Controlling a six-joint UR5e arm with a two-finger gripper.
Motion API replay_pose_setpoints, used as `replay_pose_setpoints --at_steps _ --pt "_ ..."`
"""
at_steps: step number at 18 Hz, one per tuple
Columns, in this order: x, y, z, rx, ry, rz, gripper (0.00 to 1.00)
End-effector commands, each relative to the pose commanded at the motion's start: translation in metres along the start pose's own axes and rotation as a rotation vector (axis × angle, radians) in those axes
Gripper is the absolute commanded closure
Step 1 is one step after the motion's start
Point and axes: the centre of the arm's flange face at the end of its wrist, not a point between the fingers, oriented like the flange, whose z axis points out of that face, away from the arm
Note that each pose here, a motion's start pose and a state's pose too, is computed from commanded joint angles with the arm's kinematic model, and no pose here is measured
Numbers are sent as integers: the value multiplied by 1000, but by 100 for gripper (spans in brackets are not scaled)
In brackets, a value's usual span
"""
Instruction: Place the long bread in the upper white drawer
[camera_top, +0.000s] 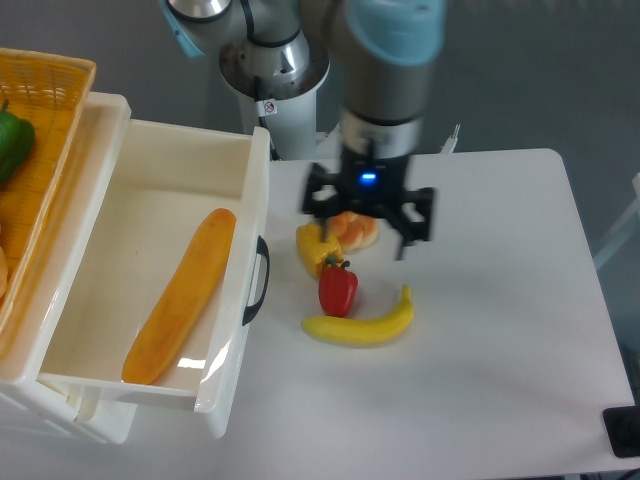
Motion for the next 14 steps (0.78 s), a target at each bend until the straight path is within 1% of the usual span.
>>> replay_pose_setpoints --at_steps 3,5,7,8,10,12,14 --pt "-37 22 45 -66 44 119 0" --pt "-61 41 65 -78 75 205 0" --pt "-74 51 80 -88 96 293 0" --pt "-77 53 87 -100 91 317 0" --pt "-85 56 100 -122 75 327 0" --pt "-89 55 117 -125 87 334 0" --pt "-92 57 128 -131 106 376 0"
